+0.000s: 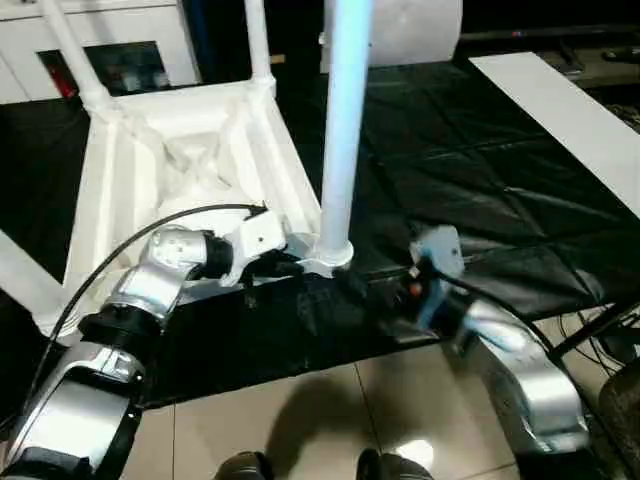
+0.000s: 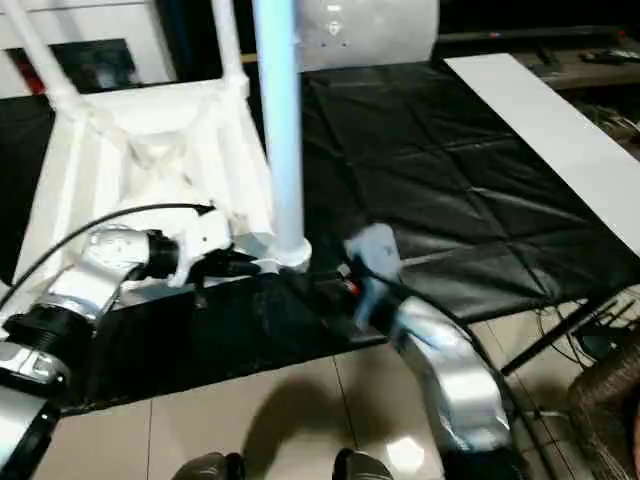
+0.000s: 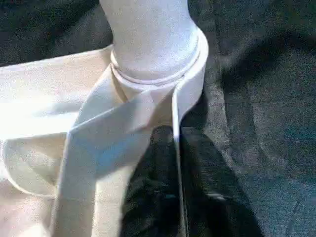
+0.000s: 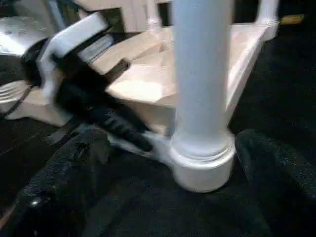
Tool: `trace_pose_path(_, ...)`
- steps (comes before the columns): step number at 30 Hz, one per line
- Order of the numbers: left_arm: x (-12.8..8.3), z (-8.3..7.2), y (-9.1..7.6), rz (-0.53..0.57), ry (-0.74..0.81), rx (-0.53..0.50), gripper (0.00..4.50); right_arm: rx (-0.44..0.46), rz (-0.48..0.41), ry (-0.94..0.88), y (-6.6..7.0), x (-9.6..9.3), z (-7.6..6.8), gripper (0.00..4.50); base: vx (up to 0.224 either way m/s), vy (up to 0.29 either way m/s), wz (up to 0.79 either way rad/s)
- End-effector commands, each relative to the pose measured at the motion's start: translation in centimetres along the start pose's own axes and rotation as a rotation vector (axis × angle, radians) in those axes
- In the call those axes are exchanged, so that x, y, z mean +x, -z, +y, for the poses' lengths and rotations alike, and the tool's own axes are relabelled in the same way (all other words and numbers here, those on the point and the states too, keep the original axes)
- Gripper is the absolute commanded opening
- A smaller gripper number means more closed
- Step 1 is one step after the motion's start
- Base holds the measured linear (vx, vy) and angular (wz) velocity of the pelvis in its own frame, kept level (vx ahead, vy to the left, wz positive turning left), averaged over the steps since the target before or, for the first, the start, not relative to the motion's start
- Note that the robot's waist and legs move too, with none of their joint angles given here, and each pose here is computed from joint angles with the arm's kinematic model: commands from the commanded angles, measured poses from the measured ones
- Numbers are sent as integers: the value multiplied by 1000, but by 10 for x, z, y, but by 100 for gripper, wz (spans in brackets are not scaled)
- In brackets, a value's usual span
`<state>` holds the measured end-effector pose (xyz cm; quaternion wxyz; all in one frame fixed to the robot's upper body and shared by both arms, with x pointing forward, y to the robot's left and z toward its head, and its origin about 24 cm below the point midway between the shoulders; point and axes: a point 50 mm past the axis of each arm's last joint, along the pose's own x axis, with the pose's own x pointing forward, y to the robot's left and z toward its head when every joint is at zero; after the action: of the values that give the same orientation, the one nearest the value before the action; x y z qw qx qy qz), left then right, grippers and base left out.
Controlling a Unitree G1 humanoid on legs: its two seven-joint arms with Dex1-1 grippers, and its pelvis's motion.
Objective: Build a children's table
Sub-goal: Rotate leg to tighten
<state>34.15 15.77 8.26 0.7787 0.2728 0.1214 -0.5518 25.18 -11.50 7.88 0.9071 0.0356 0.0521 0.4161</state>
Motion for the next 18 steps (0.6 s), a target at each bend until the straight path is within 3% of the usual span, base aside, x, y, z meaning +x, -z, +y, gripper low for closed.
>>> trace_pose_path(1,-14,5,-11,-81,-16,26,76,3,-10,9,-5,-4,2,450,0,0,0)
trace_pose_path(7,-28,-8,-21,-246,-39,-85,116,13,55,118,1,-10,0,450,0,0,0)
trace_pose_path(10,-32,-13,-19,-269,-193,-167,145,26,40,83,0,-7,10,450,0,0,0)
trace_pose_path(13,-36,-28,-16,-304,-395,-300,181,24,26,73,-1,-4,19,450,0,0,0)
trace_pose_path(15,-37,-33,-17,-312,-427,-328,187,27,24,74,-1,-3,21,450,0,0,0)
trace_pose_path(17,-39,-55,-16,-343,-620,-425,207,29,8,44,-3,3,28,450,0,0,0)
trace_pose_path(18,-39,-56,-16,-345,-633,-429,207,30,7,41,-3,3,29,450,0,0,0)
